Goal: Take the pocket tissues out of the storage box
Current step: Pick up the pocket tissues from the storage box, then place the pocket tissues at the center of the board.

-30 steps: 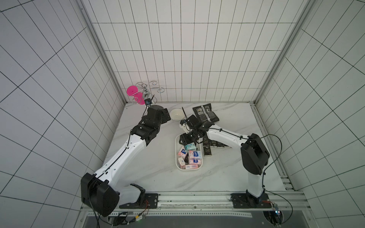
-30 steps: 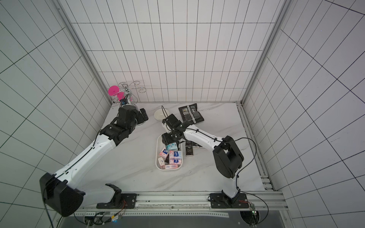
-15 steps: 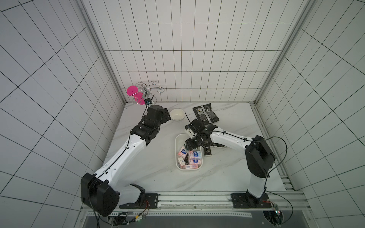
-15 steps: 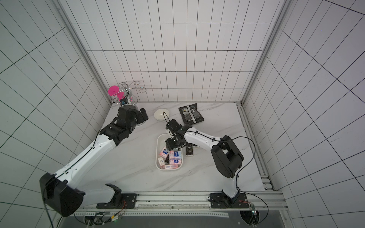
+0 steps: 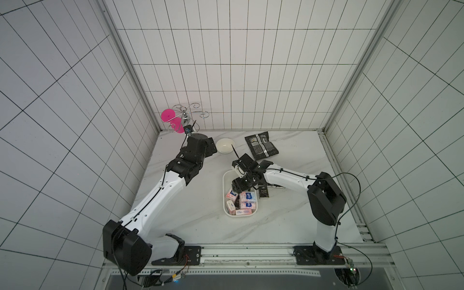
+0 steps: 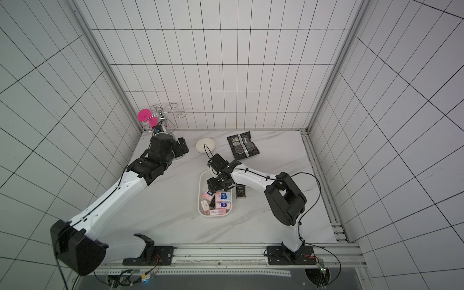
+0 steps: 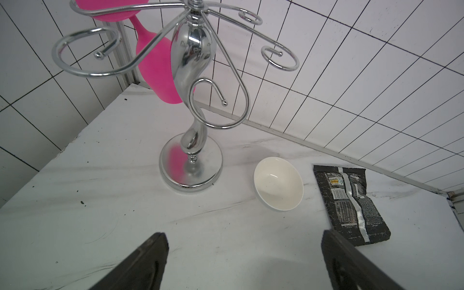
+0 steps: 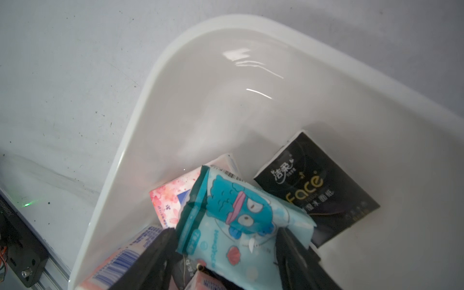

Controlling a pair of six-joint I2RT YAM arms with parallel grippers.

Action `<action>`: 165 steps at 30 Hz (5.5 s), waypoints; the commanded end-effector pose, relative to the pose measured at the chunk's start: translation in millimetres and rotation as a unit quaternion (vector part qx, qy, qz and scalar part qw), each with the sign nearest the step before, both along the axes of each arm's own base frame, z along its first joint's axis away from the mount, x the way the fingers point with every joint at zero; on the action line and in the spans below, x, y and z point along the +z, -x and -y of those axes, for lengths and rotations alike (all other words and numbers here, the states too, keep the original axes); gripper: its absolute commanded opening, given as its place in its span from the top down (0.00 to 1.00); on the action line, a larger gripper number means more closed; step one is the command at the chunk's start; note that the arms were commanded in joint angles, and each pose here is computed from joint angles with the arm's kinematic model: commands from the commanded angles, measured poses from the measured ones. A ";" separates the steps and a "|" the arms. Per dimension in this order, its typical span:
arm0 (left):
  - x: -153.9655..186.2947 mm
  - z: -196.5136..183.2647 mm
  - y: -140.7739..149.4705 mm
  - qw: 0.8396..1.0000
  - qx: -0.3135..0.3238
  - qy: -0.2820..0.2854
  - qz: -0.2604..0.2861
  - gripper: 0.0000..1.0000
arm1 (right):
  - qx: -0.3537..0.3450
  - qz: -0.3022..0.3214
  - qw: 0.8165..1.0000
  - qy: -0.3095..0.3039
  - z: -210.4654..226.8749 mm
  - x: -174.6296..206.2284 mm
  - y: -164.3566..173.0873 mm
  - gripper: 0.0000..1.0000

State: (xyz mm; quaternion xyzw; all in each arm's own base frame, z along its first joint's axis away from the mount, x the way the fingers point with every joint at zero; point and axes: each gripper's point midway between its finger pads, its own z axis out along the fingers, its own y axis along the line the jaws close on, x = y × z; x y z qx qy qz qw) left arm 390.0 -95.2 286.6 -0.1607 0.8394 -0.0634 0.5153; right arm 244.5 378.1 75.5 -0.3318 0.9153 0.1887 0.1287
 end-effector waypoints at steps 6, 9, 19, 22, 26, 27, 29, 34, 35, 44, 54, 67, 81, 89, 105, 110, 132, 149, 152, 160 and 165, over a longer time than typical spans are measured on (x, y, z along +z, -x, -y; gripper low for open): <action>12.5 -5.5 2.3 1.000 0.004 0.002 0.018 0.01 | 0.009 0.024 1.000 0.016 -0.6 11.8 8.8 0.32; 12.1 -3.9 1.8 1.000 0.003 0.005 0.016 0.01 | 0.005 0.030 1.000 -0.005 -1.2 26.0 9.2 0.32; 14.8 -6.6 4.5 1.000 0.006 0.001 0.017 0.01 | -0.032 0.030 0.999 -0.017 21.2 29.8 -9.2 0.32; 16.3 -7.2 5.5 1.000 0.007 0.001 0.019 0.01 | -0.039 0.015 0.999 -0.010 28.8 18.1 -11.9 0.33; 16.1 -5.9 4.6 1.000 0.006 0.002 0.018 0.02 | -0.034 0.000 0.999 -0.012 26.8 7.0 -9.4 0.38; 16.1 -5.3 4.7 1.000 0.005 0.002 0.018 0.01 | -0.034 -0.003 0.999 -0.012 26.0 5.5 -9.5 0.39; 16.1 -4.8 4.8 1.000 0.004 0.001 0.018 0.01 | -0.032 -0.010 0.999 -0.009 24.7 -0.1 -7.9 0.40; 17.6 -6.2 5.5 1.000 0.005 -0.003 0.019 0.01 | -0.024 -0.029 0.999 -0.014 16.5 -9.6 -6.0 0.40; 18.4 -6.9 6.0 1.000 0.006 -0.003 0.019 0.01 | -0.023 -0.033 0.999 -0.013 15.0 -11.7 -6.0 0.41; 24.6 -11.7 7.1 1.000 0.012 -0.010 0.023 0.01 | -0.015 -0.048 0.998 -0.036 1.8 -16.6 -4.8 0.61; 17.1 -8.8 5.1 1.000 0.010 -0.005 0.017 0.01 | -0.012 -0.032 0.998 -0.059 -1.2 -3.9 -6.1 0.83; 20.0 -11.0 7.4 1.000 0.011 -0.010 0.020 0.02 | -0.005 -0.017 0.997 -0.070 -1.0 10.9 -7.2 1.00; 21.1 -14.4 9.4 1.000 0.014 -0.012 0.022 0.01 | -0.035 0.047 0.996 -0.069 48.5 61.1 -15.7 1.00; 20.3 -14.9 7.2 1.000 0.013 -0.006 0.024 0.01 | -0.129 0.051 0.989 -0.050 135.2 63.2 -5.7 1.00; 24.8 -8.8 2.8 1.000 0.004 0.002 0.030 0.01 | -0.240 -0.003 0.971 0.000 224.3 6.6 15.1 1.00; 20.4 -6.5 1.3 1.000 0.002 0.004 0.025 0.02 | -0.268 -0.015 0.963 0.016 231.7 -4.6 18.3 1.00; 18.8 -4.7 0.2 1.000 0.000 0.008 0.024 0.01 | -0.172 -0.054 0.981 -0.066 190.2 23.2 60.9 1.00; 16.2 -5.2 9.0 1.000 -0.003 0.016 0.026 0.01 | -0.176 -0.104 0.977 0.060 199.9 -23.2 92.6 0.95; 15.5 -4.7 9.1 0.999 -0.005 0.017 0.027 0.01 | -0.187 -0.093 0.975 0.075 204.9 -23.6 88.0 0.86; 18.2 -6.3 12.3 0.999 -0.005 0.019 0.031 0.01 | -0.187 -0.077 0.978 0.047 201.4 -3.3 90.8 0.72; 19.8 -4.2 13.1 0.999 -0.009 0.027 0.033 0.01 | -0.154 -0.110 0.981 0.035 189.1 -3.8 116.0 0.75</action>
